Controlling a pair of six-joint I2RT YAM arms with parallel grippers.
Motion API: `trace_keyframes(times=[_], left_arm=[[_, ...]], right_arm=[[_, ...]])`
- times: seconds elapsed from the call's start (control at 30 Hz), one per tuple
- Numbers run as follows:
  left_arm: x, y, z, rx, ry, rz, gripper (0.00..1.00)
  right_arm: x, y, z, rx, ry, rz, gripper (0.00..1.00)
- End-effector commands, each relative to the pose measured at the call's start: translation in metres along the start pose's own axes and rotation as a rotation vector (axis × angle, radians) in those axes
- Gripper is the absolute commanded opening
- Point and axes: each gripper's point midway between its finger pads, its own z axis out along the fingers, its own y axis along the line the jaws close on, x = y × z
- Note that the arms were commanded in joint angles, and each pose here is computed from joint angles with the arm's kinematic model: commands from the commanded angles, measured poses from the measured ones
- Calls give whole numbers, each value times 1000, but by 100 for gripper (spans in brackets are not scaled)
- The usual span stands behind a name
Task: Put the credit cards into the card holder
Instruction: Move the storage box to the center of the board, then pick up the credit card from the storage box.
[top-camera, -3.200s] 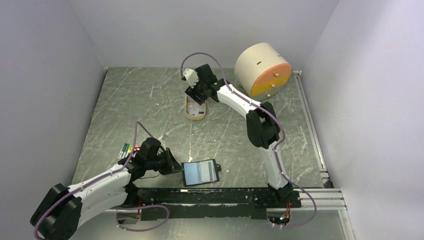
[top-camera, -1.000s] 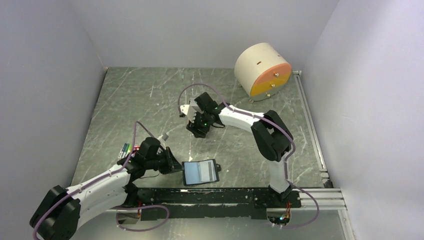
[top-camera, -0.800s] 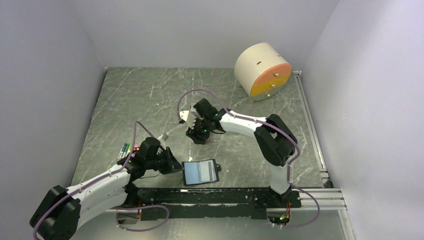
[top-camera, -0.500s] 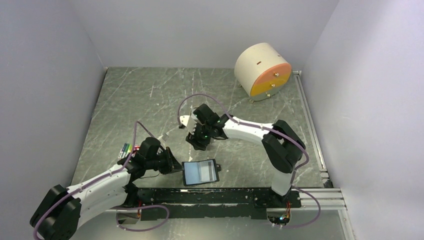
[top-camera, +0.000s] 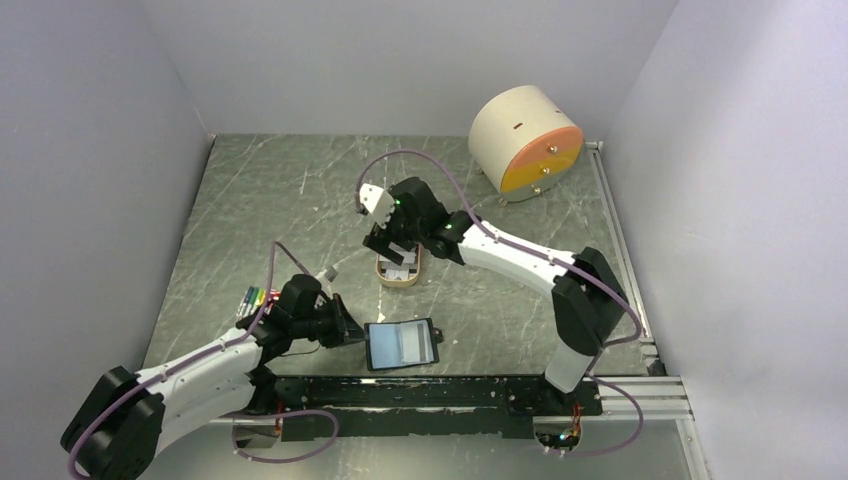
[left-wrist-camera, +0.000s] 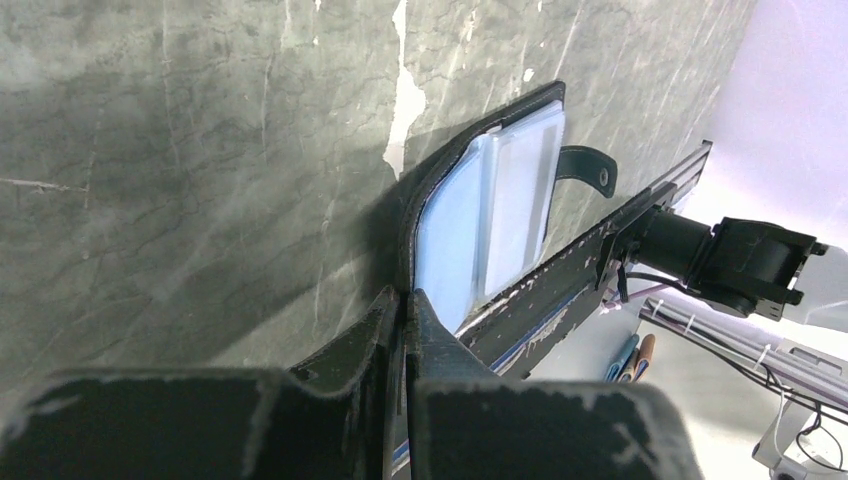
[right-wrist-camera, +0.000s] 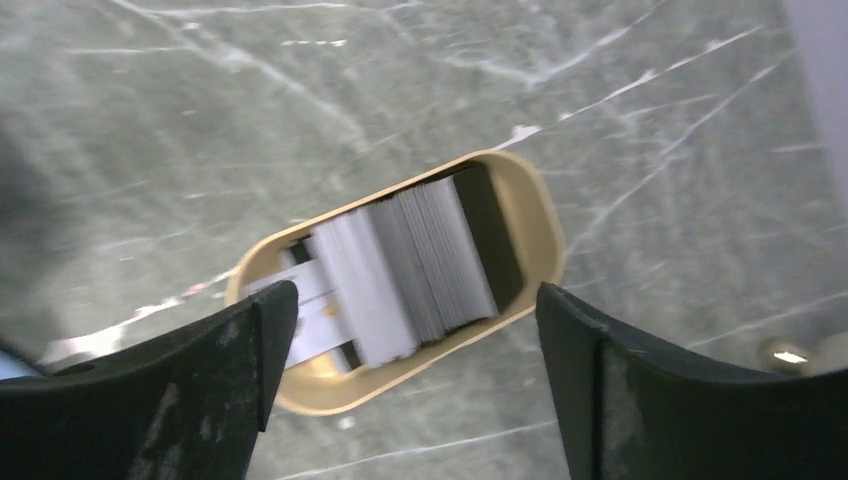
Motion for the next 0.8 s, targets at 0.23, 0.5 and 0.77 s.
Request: trace_keyframes(times=[0.23, 0.5, 0.77], left_arm=[[1, -5, -5, 28, -9, 30, 9], [2, -4, -6, 31, -11, 25, 9], [3, -3, -4, 35, -6, 23, 9]], right_arm=[[33, -22, 43, 70, 155, -164, 99], [40, -24, 43, 129, 122, -153, 100], [41, -8, 47, 38, 130, -111, 100]])
